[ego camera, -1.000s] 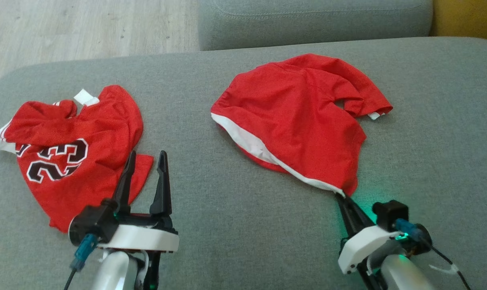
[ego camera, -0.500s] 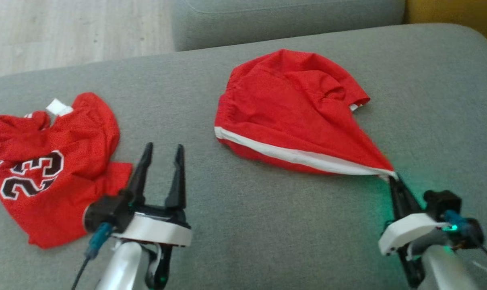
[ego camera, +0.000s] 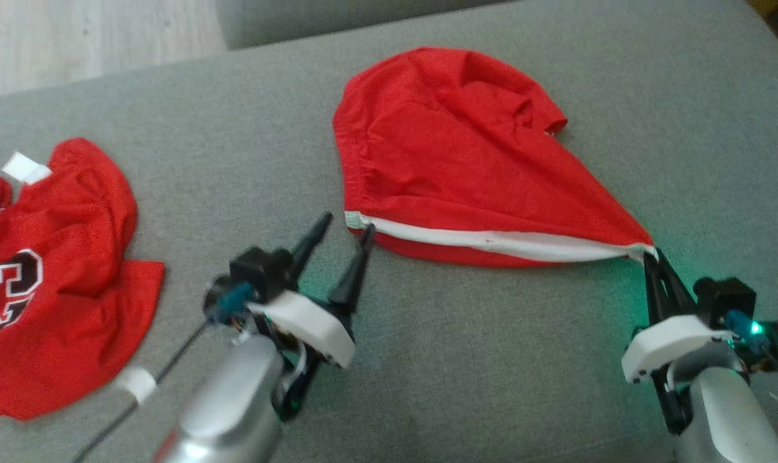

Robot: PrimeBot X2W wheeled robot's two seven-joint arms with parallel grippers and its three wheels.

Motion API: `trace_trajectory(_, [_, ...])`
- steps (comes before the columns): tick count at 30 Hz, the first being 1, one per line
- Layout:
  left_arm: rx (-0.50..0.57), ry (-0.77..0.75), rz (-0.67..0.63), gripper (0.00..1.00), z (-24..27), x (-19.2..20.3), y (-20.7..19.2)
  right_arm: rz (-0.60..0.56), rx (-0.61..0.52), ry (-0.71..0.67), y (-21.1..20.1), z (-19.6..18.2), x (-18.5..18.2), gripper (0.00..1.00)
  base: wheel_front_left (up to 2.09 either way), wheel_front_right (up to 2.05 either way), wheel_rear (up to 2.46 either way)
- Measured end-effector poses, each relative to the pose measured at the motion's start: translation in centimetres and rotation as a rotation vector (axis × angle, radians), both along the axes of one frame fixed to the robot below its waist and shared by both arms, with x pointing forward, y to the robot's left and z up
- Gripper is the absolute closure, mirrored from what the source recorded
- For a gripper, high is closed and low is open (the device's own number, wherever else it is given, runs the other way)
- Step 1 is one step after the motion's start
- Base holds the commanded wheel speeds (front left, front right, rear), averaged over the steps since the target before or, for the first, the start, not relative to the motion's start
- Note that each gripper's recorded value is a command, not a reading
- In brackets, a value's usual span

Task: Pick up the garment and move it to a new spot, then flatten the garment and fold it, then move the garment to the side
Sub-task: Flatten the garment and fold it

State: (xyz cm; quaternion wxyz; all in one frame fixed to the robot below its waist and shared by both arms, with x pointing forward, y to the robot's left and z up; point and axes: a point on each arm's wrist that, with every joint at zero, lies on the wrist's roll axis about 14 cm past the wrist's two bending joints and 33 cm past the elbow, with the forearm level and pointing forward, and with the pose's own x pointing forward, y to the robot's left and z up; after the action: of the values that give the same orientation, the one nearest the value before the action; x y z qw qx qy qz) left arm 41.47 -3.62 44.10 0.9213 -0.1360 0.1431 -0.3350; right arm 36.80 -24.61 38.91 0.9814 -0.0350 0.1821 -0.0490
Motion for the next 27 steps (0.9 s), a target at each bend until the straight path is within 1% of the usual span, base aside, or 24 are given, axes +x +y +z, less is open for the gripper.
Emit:
trace_trajectory(2, [0.039, 0.019, -0.007, 0.00, -1.0, 1.2, 0.3, -0.002, 0.000, -0.001, 0.0, 0.0, 0.5, 1.00, 0.00, 0.00, 0.00])
trace_trajectory(6, [0.058, 0.072, -0.008, 0.00, -2.8, 2.7, 0.2, -0.002, -0.004, -0.007, -0.1, -0.1, 1.5, 1.00, 0.00, 0.00, 0.00])
trace_trajectory(10, [0.051, 0.103, -0.038, 0.00, -3.8, 2.7, -0.8, -0.007, -0.006, 0.001, -0.3, -0.5, 1.8, 1.00, 0.00, 0.00, 0.00])
trace_trajectory(16, [0.044, 0.109, -0.090, 0.00, -4.1, 2.3, -2.2, -0.010, -0.005, 0.005, -0.3, -0.7, 1.9, 1.00, 0.00, 0.00, 0.00])
trace_trajectory(21, [0.017, 0.114, -0.092, 0.00, -3.9, 2.0, -2.4, -0.008, -0.003, -0.005, -0.2, -0.5, 2.2, 1.00, 0.00, 0.00, 0.00])
trace_trajectory(22, [0.015, 0.112, -0.091, 0.11, -3.9, 2.1, -2.3, -0.008, -0.003, -0.005, -0.2, -0.5, 2.2, 1.00, 0.00, 0.00, 0.00])
trace_trajectory(24, [0.015, 0.112, -0.091, 0.98, -3.9, 2.1, -2.1, -0.009, -0.002, -0.004, -0.2, -0.5, 2.2, 1.00, 0.00, 0.00, 0.00])
trace_trajectory(25, [0.016, 0.115, -0.092, 1.00, -3.9, 2.0, -2.1, -0.010, -0.001, -0.004, -0.2, -0.5, 2.2, 1.00, 0.00, 0.00, 0.00])
trace_trajectory(27, [0.012, 0.117, -0.084, 1.00, -3.9, 2.0, -1.8, -0.010, 0.000, -0.006, -0.2, -0.5, 2.1, 1.00, 0.00, 0.00, 0.00])
